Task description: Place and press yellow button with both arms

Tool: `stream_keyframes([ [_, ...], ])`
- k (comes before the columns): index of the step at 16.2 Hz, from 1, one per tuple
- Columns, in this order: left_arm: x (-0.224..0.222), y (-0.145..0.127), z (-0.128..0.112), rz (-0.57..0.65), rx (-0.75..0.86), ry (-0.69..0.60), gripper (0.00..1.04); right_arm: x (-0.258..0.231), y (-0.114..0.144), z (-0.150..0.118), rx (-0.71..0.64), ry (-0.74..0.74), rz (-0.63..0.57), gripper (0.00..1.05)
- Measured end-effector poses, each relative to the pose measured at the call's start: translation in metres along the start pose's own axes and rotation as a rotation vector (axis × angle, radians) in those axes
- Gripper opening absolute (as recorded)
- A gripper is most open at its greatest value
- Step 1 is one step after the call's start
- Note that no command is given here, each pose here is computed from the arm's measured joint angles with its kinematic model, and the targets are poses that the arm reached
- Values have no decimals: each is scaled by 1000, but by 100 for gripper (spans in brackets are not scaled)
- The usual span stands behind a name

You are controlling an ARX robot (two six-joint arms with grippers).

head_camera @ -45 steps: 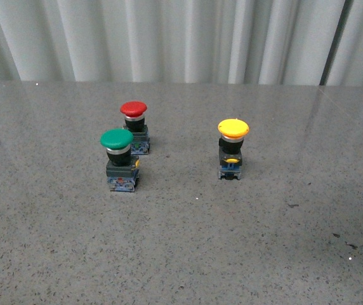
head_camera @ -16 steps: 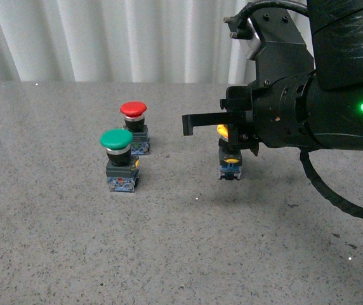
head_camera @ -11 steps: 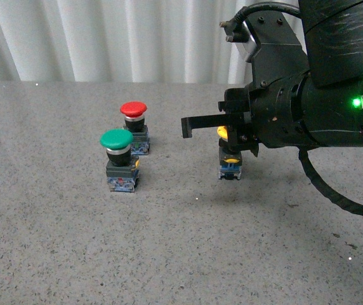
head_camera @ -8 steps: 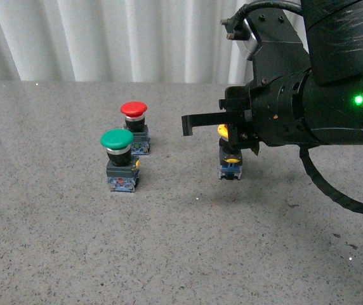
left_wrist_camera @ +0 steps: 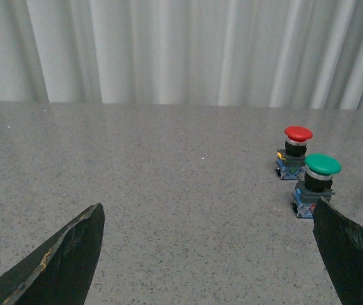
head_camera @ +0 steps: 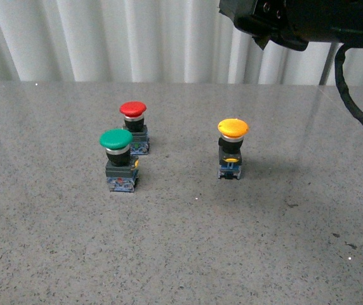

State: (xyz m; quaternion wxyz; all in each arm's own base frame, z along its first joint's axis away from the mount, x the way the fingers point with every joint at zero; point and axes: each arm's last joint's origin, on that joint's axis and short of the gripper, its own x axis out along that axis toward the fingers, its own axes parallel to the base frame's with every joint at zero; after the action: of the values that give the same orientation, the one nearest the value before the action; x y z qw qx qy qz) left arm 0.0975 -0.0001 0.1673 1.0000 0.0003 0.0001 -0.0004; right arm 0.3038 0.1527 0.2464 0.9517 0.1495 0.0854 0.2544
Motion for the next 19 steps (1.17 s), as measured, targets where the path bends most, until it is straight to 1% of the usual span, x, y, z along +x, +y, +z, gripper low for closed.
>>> stream_keyframes([
  [3,0,0,0,0,0,0,98,-33,9,8,21,18,-25,2],
  [5,0,0,0,0,0,0,98,-75,17,23,11,16,-47,2],
  [6,0,0,0,0,0,0,98,-96,16,27,11,13,-55,2],
  [7,0,0,0,0,0,0,98,-117,15,28,-29,-51,-106,2],
  [8,0,0,0,0,0,0,98,-142,8,25,-104,-115,-276,2],
  [9,0,0,0,0,0,0,98,-175,-10,14,-197,-115,-444,2],
  [10,0,0,0,1,0,0,98,-201,-25,0,-231,-98,-523,2],
  [11,0,0,0,0,0,0,98,-224,-36,-12,-243,-91,-535,2],
  [12,0,0,0,0,0,0,98,-242,-40,-21,-253,-107,-549,2],
  [13,0,0,0,0,0,0,98,-251,-39,-28,-273,-167,-544,2],
  [14,0,0,0,0,0,0,98,-254,-38,-32,-290,-205,-517,2],
  [17,0,0,0,0,0,0,98,-250,-47,-55,-285,-159,-518,2],
  [19,0,0,0,0,0,0,98,-250,-47,-58,-296,-182,-515,2],
])
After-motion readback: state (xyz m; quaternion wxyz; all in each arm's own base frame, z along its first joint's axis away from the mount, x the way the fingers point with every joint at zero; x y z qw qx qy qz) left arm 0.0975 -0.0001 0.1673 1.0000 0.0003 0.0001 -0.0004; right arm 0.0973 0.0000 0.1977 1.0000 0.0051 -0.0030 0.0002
